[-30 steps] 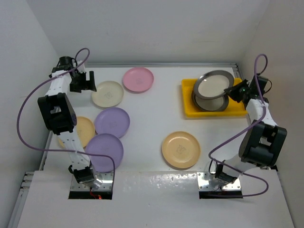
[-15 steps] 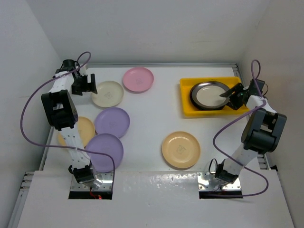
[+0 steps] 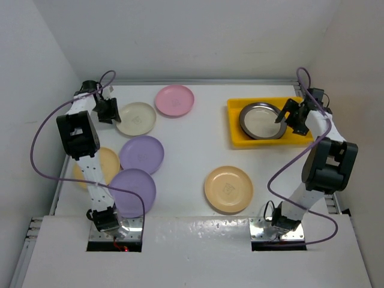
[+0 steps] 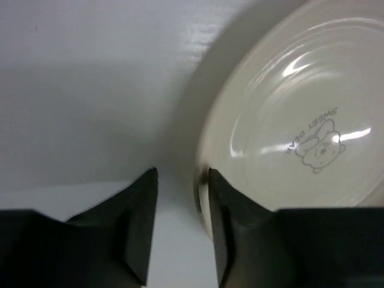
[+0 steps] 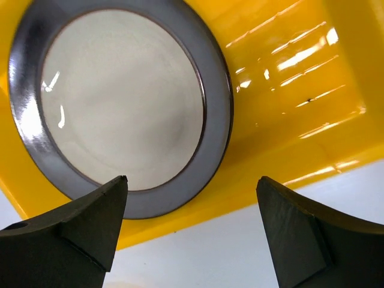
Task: Place the plates into the plastic bin on the countertop
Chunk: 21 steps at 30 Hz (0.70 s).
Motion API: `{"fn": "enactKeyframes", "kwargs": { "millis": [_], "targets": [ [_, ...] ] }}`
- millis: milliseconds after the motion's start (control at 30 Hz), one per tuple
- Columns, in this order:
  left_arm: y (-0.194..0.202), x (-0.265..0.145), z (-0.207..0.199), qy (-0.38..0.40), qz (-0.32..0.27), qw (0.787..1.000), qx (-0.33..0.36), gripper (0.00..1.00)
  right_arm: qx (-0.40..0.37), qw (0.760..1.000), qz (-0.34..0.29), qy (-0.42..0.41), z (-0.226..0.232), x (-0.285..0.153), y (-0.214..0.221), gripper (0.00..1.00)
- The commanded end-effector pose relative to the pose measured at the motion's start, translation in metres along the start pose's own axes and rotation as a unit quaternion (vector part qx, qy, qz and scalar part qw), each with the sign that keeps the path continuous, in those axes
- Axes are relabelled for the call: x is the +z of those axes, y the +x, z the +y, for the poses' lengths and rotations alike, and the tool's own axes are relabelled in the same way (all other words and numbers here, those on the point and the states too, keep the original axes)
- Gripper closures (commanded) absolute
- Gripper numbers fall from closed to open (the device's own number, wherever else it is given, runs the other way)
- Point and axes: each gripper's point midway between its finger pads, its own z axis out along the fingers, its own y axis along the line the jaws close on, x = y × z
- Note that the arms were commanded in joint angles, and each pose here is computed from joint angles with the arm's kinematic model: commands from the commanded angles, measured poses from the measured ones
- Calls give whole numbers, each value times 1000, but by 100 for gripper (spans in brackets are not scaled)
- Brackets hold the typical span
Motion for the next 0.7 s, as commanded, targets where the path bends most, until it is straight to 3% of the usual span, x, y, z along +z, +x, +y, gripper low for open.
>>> {"fn": "enactKeyframes", "kwargs": {
  "millis": [0, 100, 133, 267, 333, 433, 467, 533, 600, 667],
  "targets": [
    [29, 29, -8, 39, 46, 998, -22, 62, -35, 994, -94, 32, 5, -43, -41, 13],
    [24, 30, -8, 39, 41, 998, -26, 94, -49, 989, -135, 31, 18, -63, -50, 13],
    [20, 27, -7, 34, 39, 998, -25, 100, -52, 987, -149, 27, 24, -73, -53, 13],
    [-19, -12, -8, 24, -17, 1000, -10, 100, -90, 982, -162, -26, 68, -89, -49, 21],
    [-51, -59, -16, 11, -73, 997, 13, 100, -133, 976, -153, -80, 112, -96, -34, 26],
    [-89, -115, -43, 3, -143, 987, 74, 100, -173, 963, -142, -153, 178, -107, -10, 45],
    [-104, -150, -50, -7, -184, 979, 91, 100, -180, 957, -138, -180, 201, -113, -1, 50],
    [-120, -186, -74, -4, -226, 968, 114, 100, -196, 942, -143, -232, 250, -121, 17, 49],
    [-130, -224, -95, 1, -267, 954, 134, 100, -197, 930, -151, -270, 283, -123, 21, 40],
    [-127, -234, -126, 23, -275, 948, 156, 100, -219, 914, -139, -313, 325, -133, 45, 32]
  ]
}}
